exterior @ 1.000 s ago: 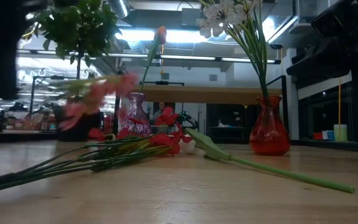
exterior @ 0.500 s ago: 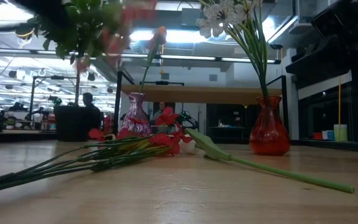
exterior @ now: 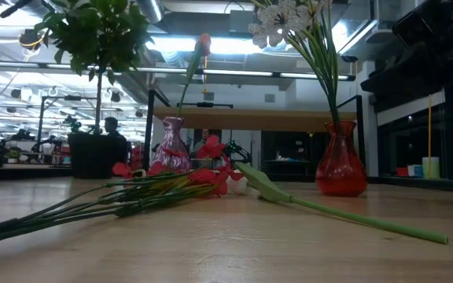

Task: Pick and place flowers into a vace then onto a shelf
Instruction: Put the pink flowers into the red vase

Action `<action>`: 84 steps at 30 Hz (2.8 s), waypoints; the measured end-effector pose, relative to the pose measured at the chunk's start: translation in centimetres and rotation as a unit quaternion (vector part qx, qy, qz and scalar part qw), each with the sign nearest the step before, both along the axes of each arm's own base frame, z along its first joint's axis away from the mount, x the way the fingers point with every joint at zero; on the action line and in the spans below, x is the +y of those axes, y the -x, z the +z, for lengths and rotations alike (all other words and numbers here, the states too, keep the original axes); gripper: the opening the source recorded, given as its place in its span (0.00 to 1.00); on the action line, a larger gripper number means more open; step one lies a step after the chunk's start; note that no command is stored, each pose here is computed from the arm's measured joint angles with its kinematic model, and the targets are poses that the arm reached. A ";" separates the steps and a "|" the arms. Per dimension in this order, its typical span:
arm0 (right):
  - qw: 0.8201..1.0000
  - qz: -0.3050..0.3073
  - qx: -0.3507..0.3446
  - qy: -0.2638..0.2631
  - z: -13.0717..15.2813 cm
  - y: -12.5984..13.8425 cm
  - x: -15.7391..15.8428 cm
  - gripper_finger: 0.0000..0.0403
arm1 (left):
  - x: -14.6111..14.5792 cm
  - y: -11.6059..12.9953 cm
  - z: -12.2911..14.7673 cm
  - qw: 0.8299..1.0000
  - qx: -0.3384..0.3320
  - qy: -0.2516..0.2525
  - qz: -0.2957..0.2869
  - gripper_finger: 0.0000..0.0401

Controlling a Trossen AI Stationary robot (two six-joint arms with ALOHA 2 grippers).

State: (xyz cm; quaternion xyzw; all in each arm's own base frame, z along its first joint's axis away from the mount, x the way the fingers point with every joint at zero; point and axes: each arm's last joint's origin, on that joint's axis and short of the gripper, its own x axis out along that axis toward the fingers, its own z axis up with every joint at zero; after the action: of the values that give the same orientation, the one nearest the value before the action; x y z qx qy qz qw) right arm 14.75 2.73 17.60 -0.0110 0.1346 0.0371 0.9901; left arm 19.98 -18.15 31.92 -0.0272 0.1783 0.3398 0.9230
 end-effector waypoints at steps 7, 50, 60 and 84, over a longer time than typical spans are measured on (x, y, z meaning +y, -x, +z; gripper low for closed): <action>1.000 0.000 -0.027 -0.003 0.5 -0.1 0.0 0.03 | 0.9 0.8 2.1 0.999 0.006 -0.038 -0.038 0.01; 0.963 0.137 -0.227 0.044 4.6 0.9 4.2 0.01 | 0.8 -7.4 -1.1 0.918 -0.151 -0.111 -0.350 0.01; 0.983 0.106 -0.134 0.068 6.8 -2.9 7.3 0.01 | 1.2 -10.3 -3.1 0.894 -0.180 -0.134 -0.387 0.01; 0.982 0.046 -0.127 0.131 11.3 -11.4 14.6 0.01 | 1.0 -10.3 -2.9 0.884 -0.198 -0.120 -0.406 0.01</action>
State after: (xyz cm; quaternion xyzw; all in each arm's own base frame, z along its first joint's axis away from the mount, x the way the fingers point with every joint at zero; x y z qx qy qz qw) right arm 26.18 17.32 28.90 -0.1517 0.0103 0.0631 0.9864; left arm 30.24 -17.12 29.06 0.0914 -0.0547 -0.0583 0.9926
